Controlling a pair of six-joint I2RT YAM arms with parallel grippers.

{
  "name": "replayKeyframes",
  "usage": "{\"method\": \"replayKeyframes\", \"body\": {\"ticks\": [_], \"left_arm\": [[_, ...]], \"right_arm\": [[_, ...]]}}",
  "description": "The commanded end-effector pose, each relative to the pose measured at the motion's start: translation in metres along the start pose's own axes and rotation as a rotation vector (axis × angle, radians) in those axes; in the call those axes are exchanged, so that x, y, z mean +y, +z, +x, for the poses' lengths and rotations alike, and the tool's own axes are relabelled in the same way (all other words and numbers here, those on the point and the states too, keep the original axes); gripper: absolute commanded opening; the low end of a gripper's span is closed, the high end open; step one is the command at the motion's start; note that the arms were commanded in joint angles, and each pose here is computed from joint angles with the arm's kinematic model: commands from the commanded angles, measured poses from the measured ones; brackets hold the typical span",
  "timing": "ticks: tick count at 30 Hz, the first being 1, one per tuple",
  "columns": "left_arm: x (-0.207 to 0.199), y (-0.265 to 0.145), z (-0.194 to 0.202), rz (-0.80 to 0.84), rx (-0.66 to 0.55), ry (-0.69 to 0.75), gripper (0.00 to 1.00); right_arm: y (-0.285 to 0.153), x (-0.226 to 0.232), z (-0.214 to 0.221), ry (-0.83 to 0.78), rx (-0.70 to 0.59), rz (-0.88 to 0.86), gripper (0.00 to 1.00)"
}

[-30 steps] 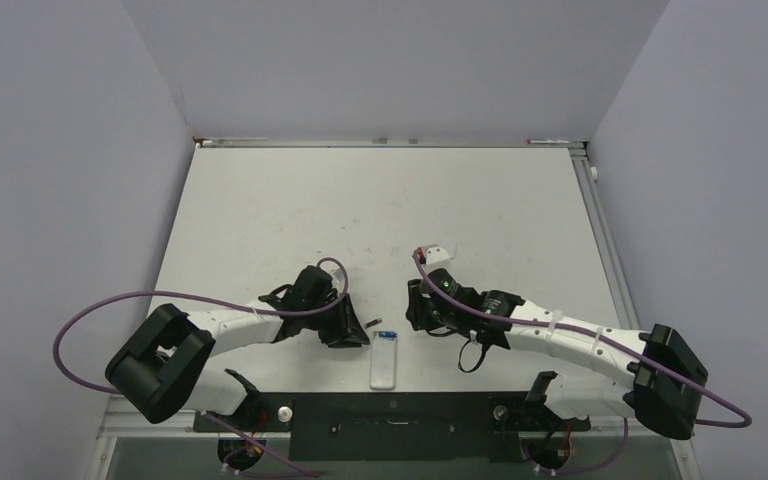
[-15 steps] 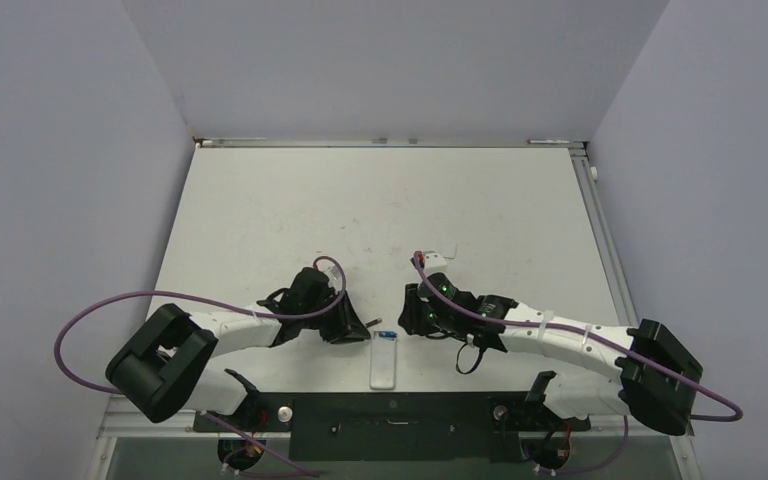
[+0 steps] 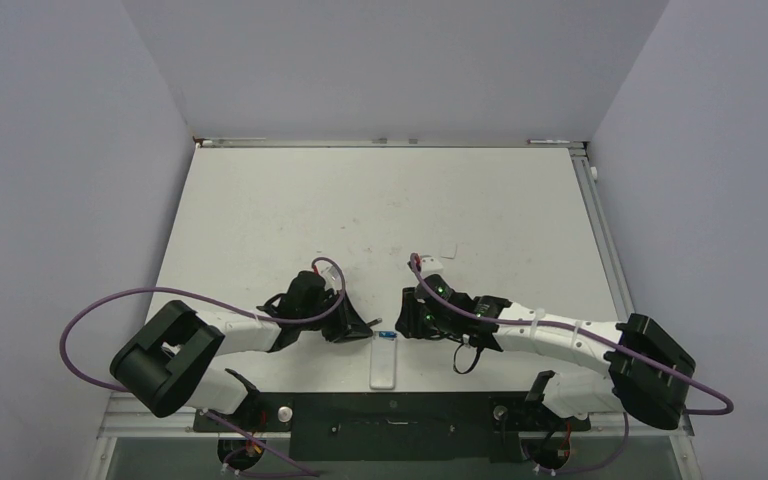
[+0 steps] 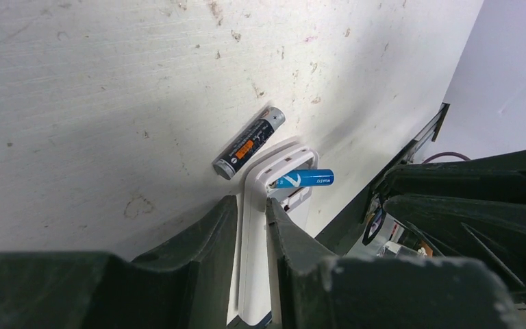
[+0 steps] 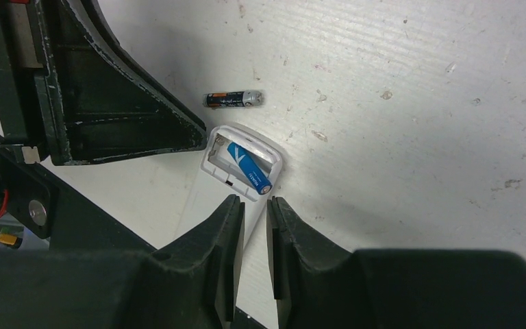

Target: Load the batteries into the remote control

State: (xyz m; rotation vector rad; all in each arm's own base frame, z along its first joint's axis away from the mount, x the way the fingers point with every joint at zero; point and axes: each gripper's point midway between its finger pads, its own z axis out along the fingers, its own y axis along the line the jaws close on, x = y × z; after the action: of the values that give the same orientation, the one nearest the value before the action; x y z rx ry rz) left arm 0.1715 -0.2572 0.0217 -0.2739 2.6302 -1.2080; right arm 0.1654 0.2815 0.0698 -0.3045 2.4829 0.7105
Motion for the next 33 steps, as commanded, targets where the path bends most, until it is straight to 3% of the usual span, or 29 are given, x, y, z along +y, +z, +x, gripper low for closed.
{"method": "replayKeyframes", "body": {"ticks": [1,33], "left_arm": [[-0.016,0.0,-0.008,0.078,-0.032,0.028,0.19],[-0.015,0.002,0.001,0.141,-0.011,0.004,0.14]], "right_arm": [[0.005,0.004,0.0,0.012,-0.009,-0.022,0.2],[0.019,0.008,0.016,0.034,0.052,-0.04,0.19]]}}
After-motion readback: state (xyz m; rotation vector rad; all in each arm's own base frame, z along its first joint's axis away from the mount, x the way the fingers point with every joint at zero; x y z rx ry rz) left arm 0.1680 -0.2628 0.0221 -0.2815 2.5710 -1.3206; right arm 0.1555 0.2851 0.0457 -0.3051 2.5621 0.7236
